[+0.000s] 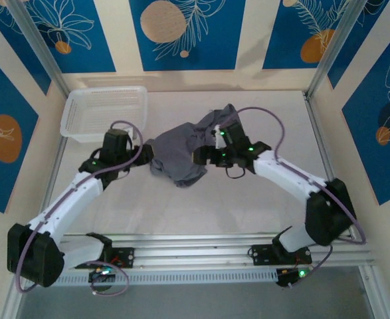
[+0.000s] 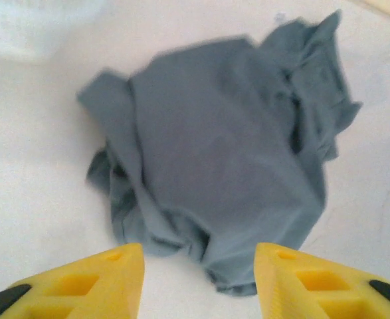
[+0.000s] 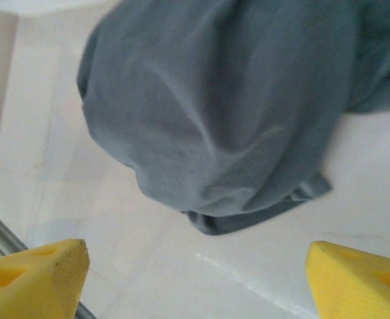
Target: Fold the inside-out t-shirt
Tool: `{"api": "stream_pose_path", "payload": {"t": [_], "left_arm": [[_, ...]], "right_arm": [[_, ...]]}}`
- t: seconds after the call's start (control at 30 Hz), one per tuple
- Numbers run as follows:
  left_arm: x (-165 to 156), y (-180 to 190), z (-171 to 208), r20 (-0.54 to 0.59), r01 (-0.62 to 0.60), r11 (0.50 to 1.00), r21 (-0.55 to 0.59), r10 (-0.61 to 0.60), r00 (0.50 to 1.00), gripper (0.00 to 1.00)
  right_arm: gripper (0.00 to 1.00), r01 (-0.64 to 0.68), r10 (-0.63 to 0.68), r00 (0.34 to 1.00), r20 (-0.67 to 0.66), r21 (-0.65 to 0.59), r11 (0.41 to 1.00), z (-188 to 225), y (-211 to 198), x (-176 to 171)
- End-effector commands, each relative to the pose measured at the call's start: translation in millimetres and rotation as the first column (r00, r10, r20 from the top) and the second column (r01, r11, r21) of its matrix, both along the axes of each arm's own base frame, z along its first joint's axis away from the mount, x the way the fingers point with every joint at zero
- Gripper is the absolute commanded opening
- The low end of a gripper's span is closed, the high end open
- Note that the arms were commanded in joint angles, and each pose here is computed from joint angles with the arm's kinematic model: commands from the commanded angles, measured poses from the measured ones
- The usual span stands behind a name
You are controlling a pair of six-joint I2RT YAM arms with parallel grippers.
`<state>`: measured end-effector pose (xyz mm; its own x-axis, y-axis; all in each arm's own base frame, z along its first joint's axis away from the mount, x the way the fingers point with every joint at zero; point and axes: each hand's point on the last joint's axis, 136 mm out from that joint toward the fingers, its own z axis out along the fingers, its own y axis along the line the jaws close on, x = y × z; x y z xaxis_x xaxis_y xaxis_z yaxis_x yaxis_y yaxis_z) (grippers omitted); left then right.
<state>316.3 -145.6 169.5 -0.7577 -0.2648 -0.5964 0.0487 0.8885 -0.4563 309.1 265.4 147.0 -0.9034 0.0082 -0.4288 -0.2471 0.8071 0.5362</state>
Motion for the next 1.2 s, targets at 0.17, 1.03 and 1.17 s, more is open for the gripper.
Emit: {"api": "stream_pose_path", "payload": {"t": [0.17, 1.03, 1.17], "left_arm": [[-5.5, -15.4, -33.2, -0.033, -0.081, 0.989, -0.123, 0.077, 0.996, 0.56], [-113.9, -208.0, 9.7, 0.322, 0.760, 0.607, -0.233, -0.689, 0.649, 0.60], [-140.3, -235.3, 15.3, 0.326, 0.813, 0.559, -0.160, -0.748, 0.578, 0.65]], "right_arm": [[0.38, -0.087, 0.086, 0.994, -0.060, -0.003, 0.996, -55.6, 51.5, 42.9], [0.00, 0.482, -0.570, 0.796, 0.206, 0.354, 0.801, 212.1, -32.8, 9.3], [0.00, 0.558, -0.660, 0.714, 0.235, 0.379, 0.738, 230.5, -48.9, 7.5]]}}
